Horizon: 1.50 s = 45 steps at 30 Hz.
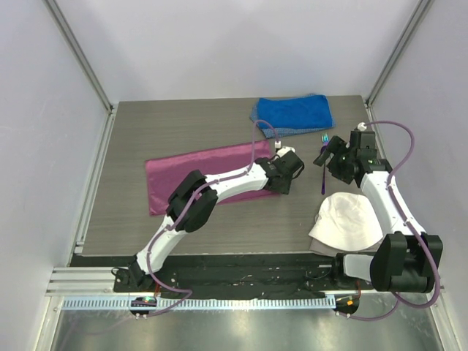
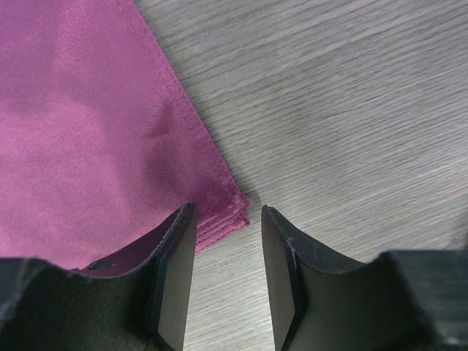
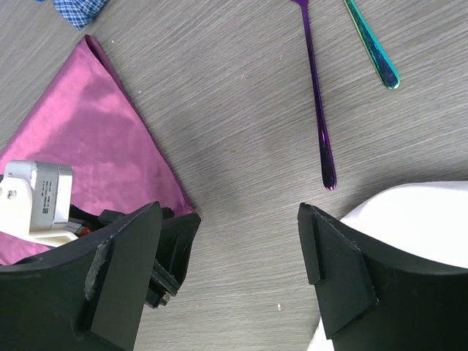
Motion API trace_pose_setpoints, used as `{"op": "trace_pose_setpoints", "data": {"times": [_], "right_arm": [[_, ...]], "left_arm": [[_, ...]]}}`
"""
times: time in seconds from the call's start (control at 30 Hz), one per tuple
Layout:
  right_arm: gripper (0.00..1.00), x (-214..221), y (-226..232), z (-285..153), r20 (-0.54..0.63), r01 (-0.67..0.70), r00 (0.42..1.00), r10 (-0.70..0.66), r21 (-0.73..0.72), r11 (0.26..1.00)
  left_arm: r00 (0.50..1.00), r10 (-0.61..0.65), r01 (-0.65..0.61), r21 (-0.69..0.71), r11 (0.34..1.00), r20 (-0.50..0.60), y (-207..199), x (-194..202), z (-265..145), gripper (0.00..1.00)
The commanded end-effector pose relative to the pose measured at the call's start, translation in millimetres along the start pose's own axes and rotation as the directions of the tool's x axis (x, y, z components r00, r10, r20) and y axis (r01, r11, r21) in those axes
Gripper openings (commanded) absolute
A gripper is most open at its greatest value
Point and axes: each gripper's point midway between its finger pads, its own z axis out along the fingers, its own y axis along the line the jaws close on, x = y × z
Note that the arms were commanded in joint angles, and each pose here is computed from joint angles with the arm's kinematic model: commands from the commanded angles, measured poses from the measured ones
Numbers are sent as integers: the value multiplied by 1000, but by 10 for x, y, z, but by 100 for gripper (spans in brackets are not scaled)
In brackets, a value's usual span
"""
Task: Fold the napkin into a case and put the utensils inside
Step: Pick up the rectangle-folded napkin from the center of the board.
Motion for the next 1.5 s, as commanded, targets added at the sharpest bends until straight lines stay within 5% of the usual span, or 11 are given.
{"op": "trace_pose_setpoints", "data": {"times": [0.0,0.2,0.63,1.0,1.47], "right_arm": [[83,0,43,65,2,24,1000,-24,-33,999],[82,47,57,122,-19,28,999,-29,-52,998],[83,210,265,392,-129,-13,992,-5,-144,989],[83,310,685,718,-241,-113,970,40,-298,948],[67,919,1054,1081,-362,-100,932,-35,-349,932]], "left_arm": [[1000,-3,3,-8,1000,1,18,30,32,43],[1000,-7,6,-21,1000,-22,48,128,124,39],[999,-3,2,-14,1000,-40,113,221,21,8],[995,-102,102,121,987,-5,94,37,-449,4],[992,-125,125,153,980,-6,195,-4,-722,3]]}}
